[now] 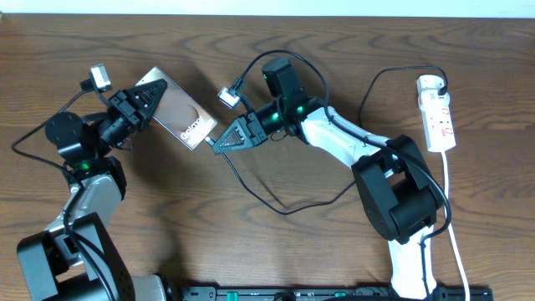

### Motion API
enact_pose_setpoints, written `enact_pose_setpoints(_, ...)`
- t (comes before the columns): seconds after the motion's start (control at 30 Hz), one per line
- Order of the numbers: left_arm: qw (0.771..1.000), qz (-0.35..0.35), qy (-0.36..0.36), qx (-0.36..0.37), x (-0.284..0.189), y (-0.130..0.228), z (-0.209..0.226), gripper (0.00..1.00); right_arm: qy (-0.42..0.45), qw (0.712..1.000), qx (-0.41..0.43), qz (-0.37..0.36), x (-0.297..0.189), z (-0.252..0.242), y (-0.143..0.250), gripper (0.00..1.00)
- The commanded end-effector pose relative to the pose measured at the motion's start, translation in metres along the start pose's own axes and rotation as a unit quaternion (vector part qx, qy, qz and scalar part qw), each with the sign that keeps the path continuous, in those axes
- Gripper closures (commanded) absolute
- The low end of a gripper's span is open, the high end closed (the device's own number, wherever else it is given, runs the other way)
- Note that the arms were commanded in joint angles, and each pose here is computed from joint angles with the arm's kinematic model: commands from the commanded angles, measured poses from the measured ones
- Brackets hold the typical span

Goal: Plug charger to phone and switch on socket

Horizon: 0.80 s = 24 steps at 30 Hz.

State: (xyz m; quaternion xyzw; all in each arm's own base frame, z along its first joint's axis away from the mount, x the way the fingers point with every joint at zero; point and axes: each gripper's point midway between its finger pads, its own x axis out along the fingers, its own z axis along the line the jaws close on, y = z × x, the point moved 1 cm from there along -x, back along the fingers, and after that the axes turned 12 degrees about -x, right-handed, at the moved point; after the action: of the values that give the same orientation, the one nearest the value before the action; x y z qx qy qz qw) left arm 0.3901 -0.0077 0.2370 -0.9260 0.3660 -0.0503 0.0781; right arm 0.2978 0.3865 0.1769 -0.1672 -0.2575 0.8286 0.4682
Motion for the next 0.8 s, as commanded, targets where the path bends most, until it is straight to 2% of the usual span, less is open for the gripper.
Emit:
enact_pose_setpoints(0.0,0.998,0.063,0.012,-0.005,0.005,0.023,-0.01,0.93,0.016,1.0,-0.014,-0.004,0.003,-0.002,-0.006,0.99)
enact_pose_setpoints(0.3,0.997,0.081,0.016,-0.005,0.015,0.035,-0.012,0.93,0.013,1.0,-0.022,-0.006,0.003,0.001,-0.012,0.99)
enact_pose_setpoints(0.77,0.997,0.082,0.016,-0.005,0.015,0.035,-0.012,0.93,0.009,1.0,-0.025,-0.006,0.003,0.003,-0.013,0.99)
